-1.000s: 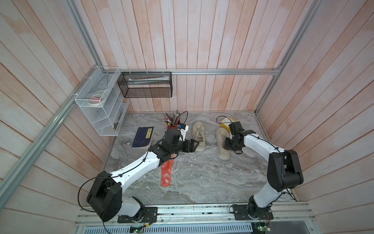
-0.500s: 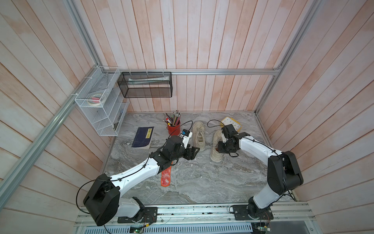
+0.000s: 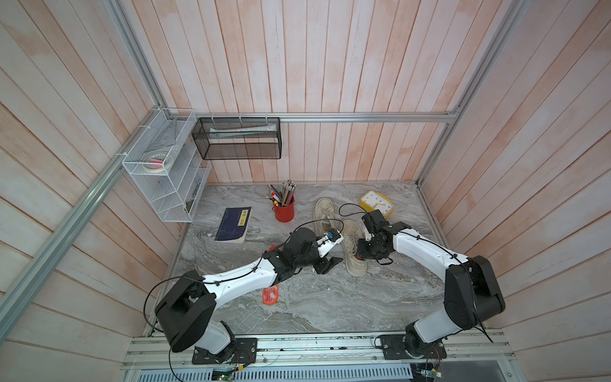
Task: Remove the insole from the shoe
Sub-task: Move the shoe to the center of the board, then untie the shoelace on the shoe.
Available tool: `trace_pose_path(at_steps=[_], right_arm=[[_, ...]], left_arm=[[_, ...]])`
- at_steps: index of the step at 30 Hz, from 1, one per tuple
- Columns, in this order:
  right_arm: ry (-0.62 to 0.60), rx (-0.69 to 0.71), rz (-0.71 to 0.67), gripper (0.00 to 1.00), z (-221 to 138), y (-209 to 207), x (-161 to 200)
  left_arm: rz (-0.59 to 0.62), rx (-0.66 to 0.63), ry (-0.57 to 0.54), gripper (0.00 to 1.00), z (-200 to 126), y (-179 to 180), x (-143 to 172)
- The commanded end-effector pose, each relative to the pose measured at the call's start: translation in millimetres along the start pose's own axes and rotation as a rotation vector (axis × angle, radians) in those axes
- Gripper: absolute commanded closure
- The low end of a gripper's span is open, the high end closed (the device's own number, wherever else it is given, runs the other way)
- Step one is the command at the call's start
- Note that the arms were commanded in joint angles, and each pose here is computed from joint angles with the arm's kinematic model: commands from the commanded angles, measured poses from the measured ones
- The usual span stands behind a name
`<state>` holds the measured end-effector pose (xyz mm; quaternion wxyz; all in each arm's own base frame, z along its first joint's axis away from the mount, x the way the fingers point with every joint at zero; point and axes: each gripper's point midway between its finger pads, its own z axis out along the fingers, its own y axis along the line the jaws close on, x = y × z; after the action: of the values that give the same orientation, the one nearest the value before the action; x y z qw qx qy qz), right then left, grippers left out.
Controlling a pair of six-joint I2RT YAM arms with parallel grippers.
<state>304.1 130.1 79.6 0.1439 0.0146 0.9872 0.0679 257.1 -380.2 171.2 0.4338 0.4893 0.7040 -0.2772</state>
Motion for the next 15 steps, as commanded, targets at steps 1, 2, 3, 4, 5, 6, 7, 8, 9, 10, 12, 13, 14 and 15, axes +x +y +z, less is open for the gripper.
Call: trace_pose_path(at_steps=[1,2,3,4,5,6,7,8,9,10,12,13,14,15], right_arm=[[-0.175,-0.033,0.115,0.60,-39,-6,-29],[-0.205,-0.042,0.160,0.59,-46,-14,-31],[-0.230,-0.054,0.205,0.59,-52,-22,-32],[-0.253,-0.063,0.241,0.59,-57,-29,-33],[-0.277,-0.069,0.278,0.59,-62,-36,-31],[-0.312,-0.071,0.302,0.60,-68,-42,-31],[-0.342,-0.072,0.315,0.60,-73,-45,-31],[-0.369,-0.068,0.333,0.59,-79,-50,-29],[-0.390,-0.067,0.350,0.59,-84,-54,-28],[-0.404,-0.066,0.365,0.60,-89,-57,-27],[-0.422,-0.066,0.389,0.60,-95,-61,-24],[-0.428,-0.069,0.396,0.60,-98,-62,-23],[-0.429,-0.070,0.402,0.59,-99,-63,-22],[-0.427,-0.071,0.405,0.59,-100,-63,-21]], left_arm=[[0.156,-0.004,0.022,0.35,18,-8,-7],[0.170,-0.008,0.039,0.37,24,-11,-6],[0.176,-0.025,0.056,0.39,29,-8,-5],[0.175,-0.045,0.067,0.40,34,-3,-7],[0.172,-0.071,0.086,0.44,39,3,-6],[0.181,-0.064,0.104,0.47,48,-8,-7],[0.180,-0.080,0.126,0.47,54,-5,-6],[0.178,-0.097,0.153,0.47,60,-1,-5],[0.177,-0.113,0.187,0.47,66,2,-1],[0.176,-0.119,0.217,0.47,71,4,2],[0.179,-0.123,0.272,0.47,81,7,7],[0.185,-0.122,0.294,0.47,85,7,10],[0.195,-0.123,0.312,0.47,88,7,13],[0.207,-0.124,0.324,0.47,91,7,14]])
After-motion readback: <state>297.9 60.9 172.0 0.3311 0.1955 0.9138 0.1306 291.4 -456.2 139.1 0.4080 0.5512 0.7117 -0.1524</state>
